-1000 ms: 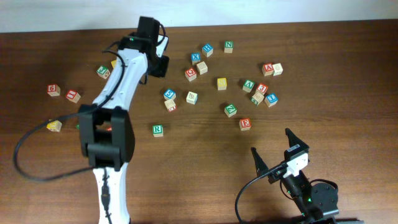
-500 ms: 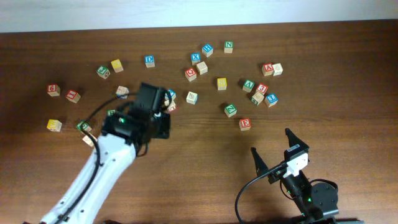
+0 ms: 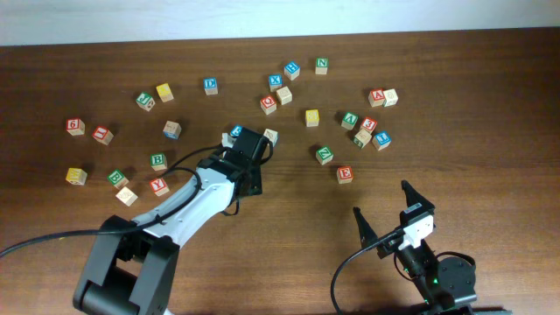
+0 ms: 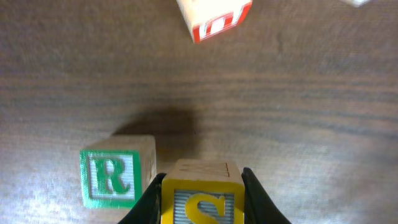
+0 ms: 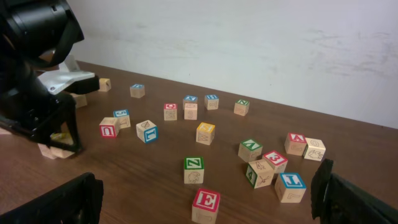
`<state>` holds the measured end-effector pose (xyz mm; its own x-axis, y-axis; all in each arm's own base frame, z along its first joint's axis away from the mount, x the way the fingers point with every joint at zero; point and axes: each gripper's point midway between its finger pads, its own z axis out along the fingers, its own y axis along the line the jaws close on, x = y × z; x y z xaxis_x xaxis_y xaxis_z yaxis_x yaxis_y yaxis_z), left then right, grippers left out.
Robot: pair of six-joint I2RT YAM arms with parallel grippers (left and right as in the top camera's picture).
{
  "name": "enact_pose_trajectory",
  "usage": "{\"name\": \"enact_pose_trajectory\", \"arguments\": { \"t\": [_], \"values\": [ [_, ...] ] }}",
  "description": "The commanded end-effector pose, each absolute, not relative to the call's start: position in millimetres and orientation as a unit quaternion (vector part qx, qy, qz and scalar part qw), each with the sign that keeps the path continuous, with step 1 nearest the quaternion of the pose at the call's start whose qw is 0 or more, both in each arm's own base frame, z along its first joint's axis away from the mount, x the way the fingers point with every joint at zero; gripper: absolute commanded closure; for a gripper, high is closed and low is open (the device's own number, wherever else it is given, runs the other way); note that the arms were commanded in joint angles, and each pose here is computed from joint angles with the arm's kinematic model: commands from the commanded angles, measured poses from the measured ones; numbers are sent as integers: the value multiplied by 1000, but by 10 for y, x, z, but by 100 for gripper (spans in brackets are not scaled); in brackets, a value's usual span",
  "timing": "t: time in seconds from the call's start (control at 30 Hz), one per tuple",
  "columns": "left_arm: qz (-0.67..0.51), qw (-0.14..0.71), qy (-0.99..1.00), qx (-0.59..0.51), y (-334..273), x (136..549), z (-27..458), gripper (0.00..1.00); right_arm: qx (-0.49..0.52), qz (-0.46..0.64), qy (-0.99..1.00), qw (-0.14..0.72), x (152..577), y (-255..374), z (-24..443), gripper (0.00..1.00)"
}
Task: Spell out RSS
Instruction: 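Carry the S block and place it right of the R block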
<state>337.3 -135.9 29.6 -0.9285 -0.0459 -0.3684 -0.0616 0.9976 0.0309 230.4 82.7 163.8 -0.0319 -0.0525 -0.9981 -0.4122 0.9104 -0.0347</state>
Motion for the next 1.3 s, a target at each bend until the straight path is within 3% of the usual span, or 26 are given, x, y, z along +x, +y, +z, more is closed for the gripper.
{"name": "enact_pose_trajectory", "arguments": {
  "t": [0.0,0.77,1.0,1.27],
  "values": [
    [30,201,978,-37,-1339,3428,290,100,-157,134,708,675,2310,805,1618,2],
    [51,196,978,-45,-1292,3461,106,100,-157,134,708,675,2310,805,1618,2],
    [51,195,978,-45,-1293,3460,106,84,-157,134,708,675,2310,805,1618,2],
    [49,192,979,-44,-1298,3445,99,75,-157,134,708,675,2310,805,1618,2]
  ]
}}
